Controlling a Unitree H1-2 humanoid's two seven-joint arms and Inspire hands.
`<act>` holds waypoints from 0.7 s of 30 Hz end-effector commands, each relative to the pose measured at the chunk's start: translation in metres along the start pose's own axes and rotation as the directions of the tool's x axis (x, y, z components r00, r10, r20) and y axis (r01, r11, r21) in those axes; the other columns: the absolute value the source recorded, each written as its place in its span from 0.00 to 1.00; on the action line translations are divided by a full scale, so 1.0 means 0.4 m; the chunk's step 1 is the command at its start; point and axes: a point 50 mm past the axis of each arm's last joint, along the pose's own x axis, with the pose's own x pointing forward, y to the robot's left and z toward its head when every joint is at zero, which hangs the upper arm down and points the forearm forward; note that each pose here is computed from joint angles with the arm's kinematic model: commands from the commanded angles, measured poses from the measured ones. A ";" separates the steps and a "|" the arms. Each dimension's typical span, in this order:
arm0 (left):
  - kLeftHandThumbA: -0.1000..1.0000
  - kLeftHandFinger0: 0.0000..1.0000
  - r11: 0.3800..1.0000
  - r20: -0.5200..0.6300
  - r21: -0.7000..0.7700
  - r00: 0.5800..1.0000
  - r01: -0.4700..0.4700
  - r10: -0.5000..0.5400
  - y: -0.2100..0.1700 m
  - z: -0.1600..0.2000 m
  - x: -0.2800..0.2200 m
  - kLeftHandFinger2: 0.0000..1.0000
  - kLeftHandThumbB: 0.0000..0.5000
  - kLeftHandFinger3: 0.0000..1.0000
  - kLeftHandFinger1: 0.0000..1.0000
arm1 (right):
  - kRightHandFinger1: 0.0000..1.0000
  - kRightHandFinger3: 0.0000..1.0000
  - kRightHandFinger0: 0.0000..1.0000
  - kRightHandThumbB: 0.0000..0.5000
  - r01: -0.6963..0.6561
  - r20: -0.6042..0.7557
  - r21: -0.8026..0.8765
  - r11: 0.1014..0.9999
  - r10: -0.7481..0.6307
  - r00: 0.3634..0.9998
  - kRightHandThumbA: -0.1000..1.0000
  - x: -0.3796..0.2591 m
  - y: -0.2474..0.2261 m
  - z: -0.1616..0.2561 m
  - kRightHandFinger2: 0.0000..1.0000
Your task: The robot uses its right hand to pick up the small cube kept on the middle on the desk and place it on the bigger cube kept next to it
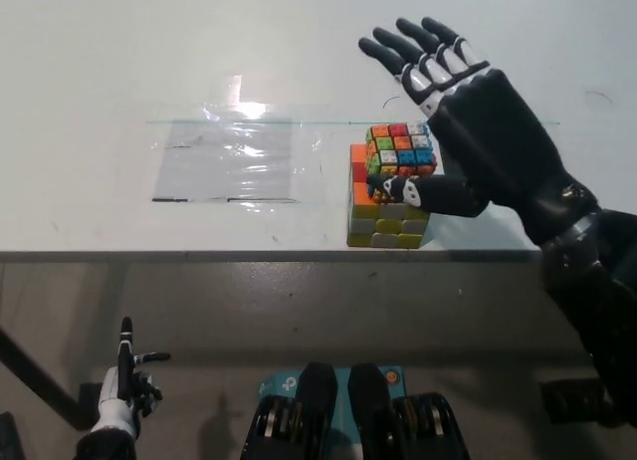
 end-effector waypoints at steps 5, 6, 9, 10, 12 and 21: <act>1.00 0.00 1.000 0.066 -0.016 0.998 -0.022 0.023 0.004 0.043 0.015 0.00 1.00 0.00 0.12 | 1.00 1.00 1.00 0.96 0.116 -0.137 0.073 0.991 -0.105 0.985 0.81 -0.152 -0.069 -0.004 1.00; 1.00 0.00 1.000 0.060 -0.014 0.998 -0.024 0.025 0.004 0.043 0.015 0.00 1.00 0.00 0.11 | 1.00 1.00 1.00 0.93 0.132 -0.170 0.074 0.988 -0.118 0.978 0.83 -0.193 -0.067 -0.009 1.00; 1.00 0.00 1.000 0.060 -0.011 0.998 -0.026 0.027 0.006 0.044 0.016 0.00 1.00 0.00 0.11 | 1.00 1.00 1.00 0.92 0.163 -0.246 0.071 0.984 -0.142 0.959 0.86 -0.264 -0.064 -0.016 1.00; 1.00 0.00 1.000 0.060 -0.013 0.998 -0.028 0.028 0.008 0.044 0.016 0.00 1.00 0.00 0.11 | 1.00 1.00 1.00 0.92 0.163 -0.245 0.072 0.984 -0.141 0.959 0.86 -0.263 -0.063 -0.016 1.00; 1.00 0.00 1.000 0.062 -0.005 0.998 -0.024 0.024 0.007 0.046 0.017 0.00 1.00 0.00 0.13 | 1.00 1.00 1.00 0.83 0.216 -0.330 0.066 0.974 -0.183 0.926 0.81 -0.347 -0.047 -0.018 1.00; 1.00 0.06 0.999 0.058 -0.033 0.998 -0.010 0.011 0.008 0.044 0.017 0.00 1.00 0.00 0.19 | 1.00 1.00 1.00 0.63 0.281 -0.595 0.091 0.955 -0.174 0.784 0.61 -0.543 0.121 -0.014 1.00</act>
